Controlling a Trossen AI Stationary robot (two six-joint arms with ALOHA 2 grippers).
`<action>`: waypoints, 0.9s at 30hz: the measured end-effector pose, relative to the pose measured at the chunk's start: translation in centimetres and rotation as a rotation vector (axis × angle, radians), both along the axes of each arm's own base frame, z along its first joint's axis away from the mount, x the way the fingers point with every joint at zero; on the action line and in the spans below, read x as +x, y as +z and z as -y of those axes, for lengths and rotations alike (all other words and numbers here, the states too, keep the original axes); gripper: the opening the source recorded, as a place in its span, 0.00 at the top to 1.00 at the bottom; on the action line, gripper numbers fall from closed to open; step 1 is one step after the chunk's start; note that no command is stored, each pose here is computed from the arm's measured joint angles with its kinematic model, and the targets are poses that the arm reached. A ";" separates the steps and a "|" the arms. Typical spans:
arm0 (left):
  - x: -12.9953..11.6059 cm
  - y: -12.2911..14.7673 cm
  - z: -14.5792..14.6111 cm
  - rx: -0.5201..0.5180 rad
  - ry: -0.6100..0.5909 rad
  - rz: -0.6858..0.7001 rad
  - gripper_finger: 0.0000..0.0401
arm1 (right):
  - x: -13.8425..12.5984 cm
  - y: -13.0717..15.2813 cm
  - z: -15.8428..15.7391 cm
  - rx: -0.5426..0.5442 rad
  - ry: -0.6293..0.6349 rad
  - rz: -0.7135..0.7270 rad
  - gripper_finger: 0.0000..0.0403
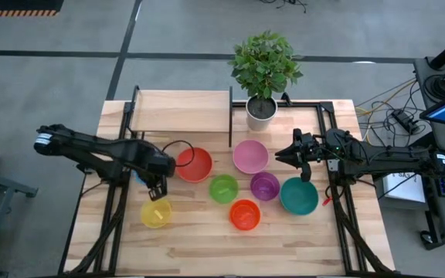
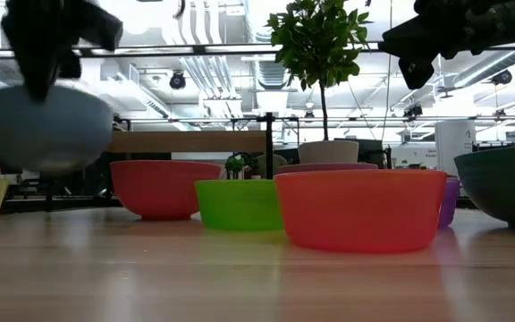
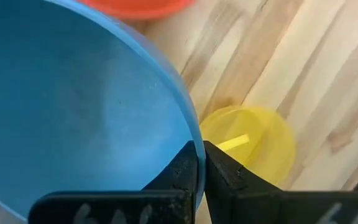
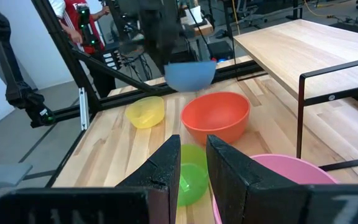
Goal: Place and stack bowls onto a shelf
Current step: Put the blue bowl on the shelf
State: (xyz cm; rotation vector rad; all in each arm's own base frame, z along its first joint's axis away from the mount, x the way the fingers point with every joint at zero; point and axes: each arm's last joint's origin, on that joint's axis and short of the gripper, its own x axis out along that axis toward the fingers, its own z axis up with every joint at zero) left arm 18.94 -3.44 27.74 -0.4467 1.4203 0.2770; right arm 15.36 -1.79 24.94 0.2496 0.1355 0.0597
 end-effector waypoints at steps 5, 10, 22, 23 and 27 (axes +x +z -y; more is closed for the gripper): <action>0.5 4.3 0.2 0.109 -0.080 0.144 1.00 | 0.0 0.0 0.0 0.000 0.000 0.000 0.83; 1.5 7.8 -0.1 0.272 -0.229 0.271 1.00 | 0.0 0.0 0.0 -0.001 0.000 0.001 0.83; 3.8 9.6 -6.4 0.560 -0.289 0.089 1.00 | 0.0 0.0 0.0 0.000 0.000 0.001 0.83; 3.8 9.4 -7.4 0.557 -0.264 0.053 1.00 | 0.0 0.0 0.0 0.000 0.000 0.000 0.83; 3.0 8.1 -11.2 0.505 -0.157 -0.146 1.00 | 0.0 0.0 0.0 0.003 -0.001 0.000 0.83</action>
